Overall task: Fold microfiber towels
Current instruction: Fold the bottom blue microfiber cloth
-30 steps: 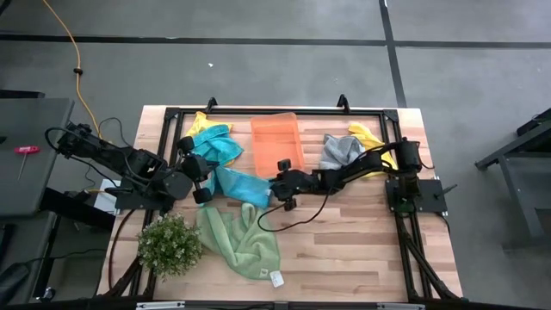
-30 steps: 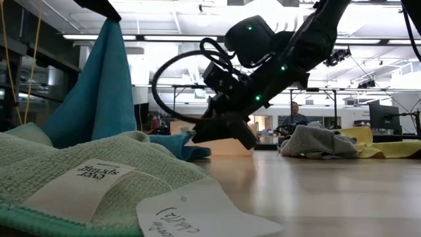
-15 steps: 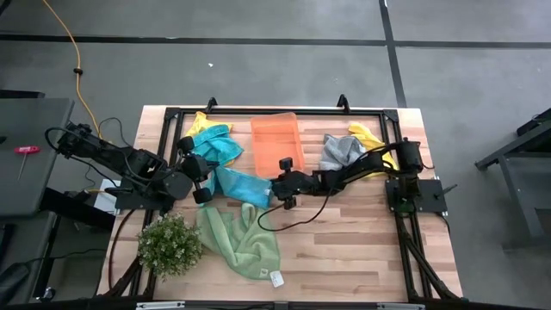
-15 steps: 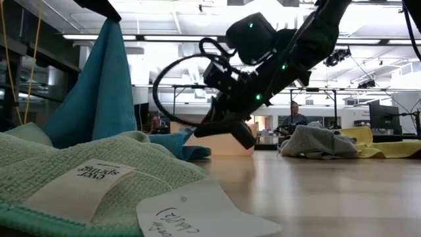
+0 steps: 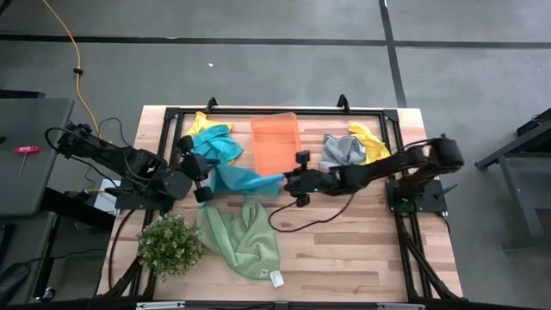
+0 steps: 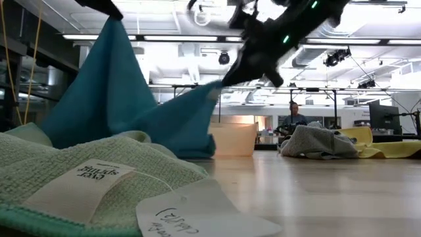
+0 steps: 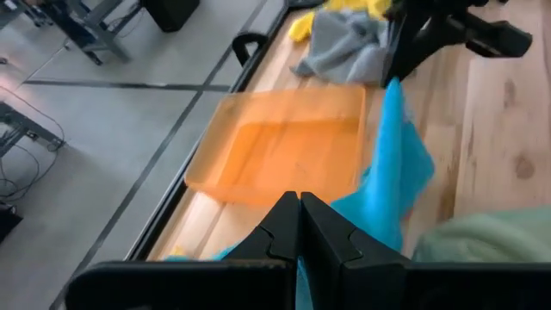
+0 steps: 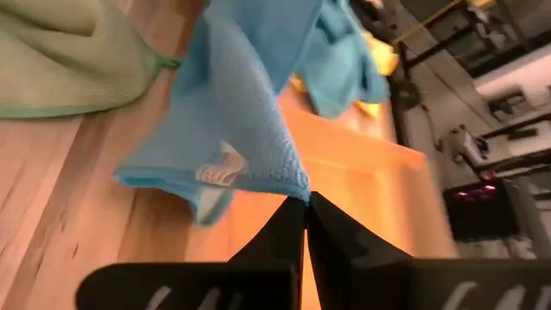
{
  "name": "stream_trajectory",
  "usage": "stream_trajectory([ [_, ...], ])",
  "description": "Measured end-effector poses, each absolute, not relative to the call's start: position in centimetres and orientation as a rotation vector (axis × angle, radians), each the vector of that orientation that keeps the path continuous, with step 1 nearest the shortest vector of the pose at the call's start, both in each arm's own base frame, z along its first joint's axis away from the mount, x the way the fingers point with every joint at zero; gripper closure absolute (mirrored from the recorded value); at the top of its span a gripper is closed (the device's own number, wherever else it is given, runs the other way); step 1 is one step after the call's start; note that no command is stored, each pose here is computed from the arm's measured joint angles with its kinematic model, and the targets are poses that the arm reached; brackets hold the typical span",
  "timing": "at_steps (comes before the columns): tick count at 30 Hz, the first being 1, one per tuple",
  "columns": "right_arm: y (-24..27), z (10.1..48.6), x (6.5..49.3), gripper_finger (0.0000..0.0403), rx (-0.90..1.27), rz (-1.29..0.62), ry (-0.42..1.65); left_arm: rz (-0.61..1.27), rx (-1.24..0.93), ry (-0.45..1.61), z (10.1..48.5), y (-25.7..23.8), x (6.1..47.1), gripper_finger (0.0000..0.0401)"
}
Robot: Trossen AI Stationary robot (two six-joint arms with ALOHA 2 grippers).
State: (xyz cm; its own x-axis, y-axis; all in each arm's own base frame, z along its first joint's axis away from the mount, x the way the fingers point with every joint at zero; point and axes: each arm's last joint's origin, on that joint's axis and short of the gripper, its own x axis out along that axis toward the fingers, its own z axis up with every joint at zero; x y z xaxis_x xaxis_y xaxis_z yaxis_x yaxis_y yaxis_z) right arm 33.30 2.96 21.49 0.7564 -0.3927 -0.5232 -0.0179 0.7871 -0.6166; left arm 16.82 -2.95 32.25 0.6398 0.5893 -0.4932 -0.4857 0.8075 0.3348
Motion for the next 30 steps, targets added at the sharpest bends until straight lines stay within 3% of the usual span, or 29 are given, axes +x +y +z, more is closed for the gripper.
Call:
stream_trajectory([
  [12, 4.7, 31.3, 23.3, 0.0403, -0.552, -0.379, 0.545, 0.552, 0.238, 0.430, 34.4, -3.3, 18.6, 0.0401],
  [20, 4.2, 33.6, 19.1, 0.0403, -0.510, -0.442, 0.488, 0.606, 0.369, 0.392, 35.6, -1.6, 19.2, 0.0401],
  [30, 3.5, 34.5, 17.2, 0.0403, -0.512, -0.502, 0.473, 0.722, 0.388, 0.392, 36.6, -0.2, 16.6, 0.0401],
])
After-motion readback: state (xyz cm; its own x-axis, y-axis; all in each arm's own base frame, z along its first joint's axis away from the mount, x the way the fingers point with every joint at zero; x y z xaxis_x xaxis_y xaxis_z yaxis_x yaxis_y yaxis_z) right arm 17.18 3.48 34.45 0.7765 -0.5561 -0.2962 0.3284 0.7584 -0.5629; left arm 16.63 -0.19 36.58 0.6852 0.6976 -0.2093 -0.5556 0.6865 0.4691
